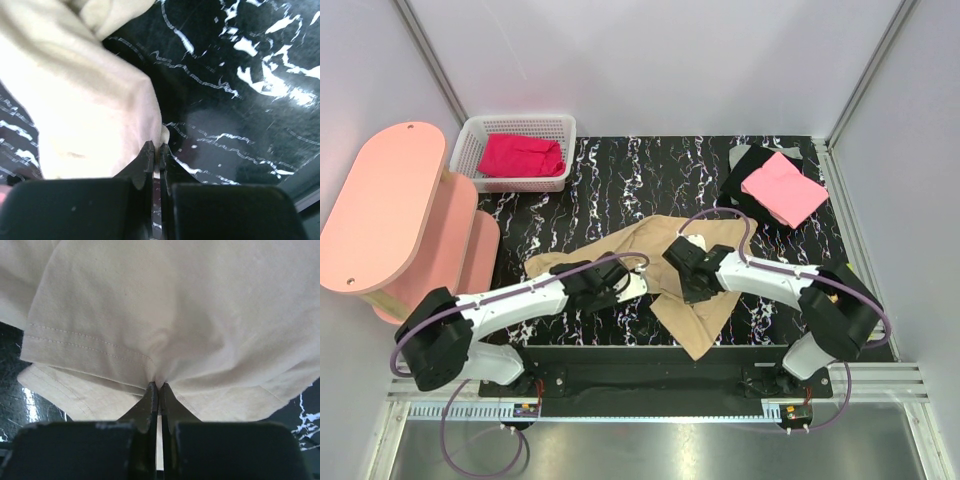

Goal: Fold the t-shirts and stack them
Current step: Flatten out the tshirt

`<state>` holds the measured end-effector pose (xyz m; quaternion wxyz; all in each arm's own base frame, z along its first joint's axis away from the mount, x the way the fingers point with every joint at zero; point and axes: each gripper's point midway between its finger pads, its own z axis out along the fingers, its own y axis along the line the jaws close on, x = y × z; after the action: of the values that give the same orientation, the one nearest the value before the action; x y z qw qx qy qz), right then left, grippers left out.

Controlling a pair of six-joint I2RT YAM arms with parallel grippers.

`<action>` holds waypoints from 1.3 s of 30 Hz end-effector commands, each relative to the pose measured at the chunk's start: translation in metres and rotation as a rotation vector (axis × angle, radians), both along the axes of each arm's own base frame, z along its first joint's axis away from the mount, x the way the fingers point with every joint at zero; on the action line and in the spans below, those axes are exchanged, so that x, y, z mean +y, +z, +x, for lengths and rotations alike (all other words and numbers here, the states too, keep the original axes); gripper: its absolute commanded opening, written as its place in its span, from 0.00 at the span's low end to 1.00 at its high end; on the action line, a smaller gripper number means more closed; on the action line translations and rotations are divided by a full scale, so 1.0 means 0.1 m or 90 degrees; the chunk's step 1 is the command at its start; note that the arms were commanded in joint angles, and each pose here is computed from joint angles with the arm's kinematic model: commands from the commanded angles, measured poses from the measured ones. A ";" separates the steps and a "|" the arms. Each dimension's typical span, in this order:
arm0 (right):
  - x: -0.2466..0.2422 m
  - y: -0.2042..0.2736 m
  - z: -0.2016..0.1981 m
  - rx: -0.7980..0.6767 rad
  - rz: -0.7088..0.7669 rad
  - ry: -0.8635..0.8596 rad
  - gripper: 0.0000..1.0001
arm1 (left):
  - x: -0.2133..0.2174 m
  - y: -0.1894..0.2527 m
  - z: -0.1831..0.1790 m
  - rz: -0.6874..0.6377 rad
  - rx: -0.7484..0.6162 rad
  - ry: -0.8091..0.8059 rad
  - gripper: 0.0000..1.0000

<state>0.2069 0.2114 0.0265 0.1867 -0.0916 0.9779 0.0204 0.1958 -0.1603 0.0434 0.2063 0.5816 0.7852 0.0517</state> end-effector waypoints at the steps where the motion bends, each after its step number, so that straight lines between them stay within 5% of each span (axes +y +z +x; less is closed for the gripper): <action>1: 0.05 0.55 0.18 -0.074 0.042 -0.010 0.00 | 0.03 0.44 0.21 -0.006 -0.086 0.000 0.00; 8: -0.10 1.78 0.19 -0.197 0.120 -0.006 0.00 | 0.17 1.39 0.51 -0.038 -0.215 0.031 0.00; 18: -0.61 3.23 -0.31 -0.327 0.270 -0.001 0.00 | 1.11 2.53 0.77 0.009 -0.411 0.142 0.00; 25: -0.95 3.76 -0.75 -0.355 0.361 0.001 0.00 | 1.47 3.67 0.38 -0.046 -0.507 0.180 0.00; 30: -0.98 3.50 -0.72 -0.343 0.331 -0.015 0.00 | 1.28 3.14 0.01 -0.096 -0.317 0.130 0.00; 33: -0.92 3.37 -0.55 -0.350 0.299 -0.026 0.00 | 1.10 2.03 -0.11 -0.048 -0.122 0.093 0.00; 39: -0.87 3.33 -0.20 -0.381 0.206 -0.042 0.00 | 0.82 1.01 -0.16 -0.038 0.047 0.061 0.00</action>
<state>0.1575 0.1242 0.3466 0.4345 -0.0411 0.8811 0.1823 0.1908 -0.0560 0.1793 0.2237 0.5287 0.8141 0.0878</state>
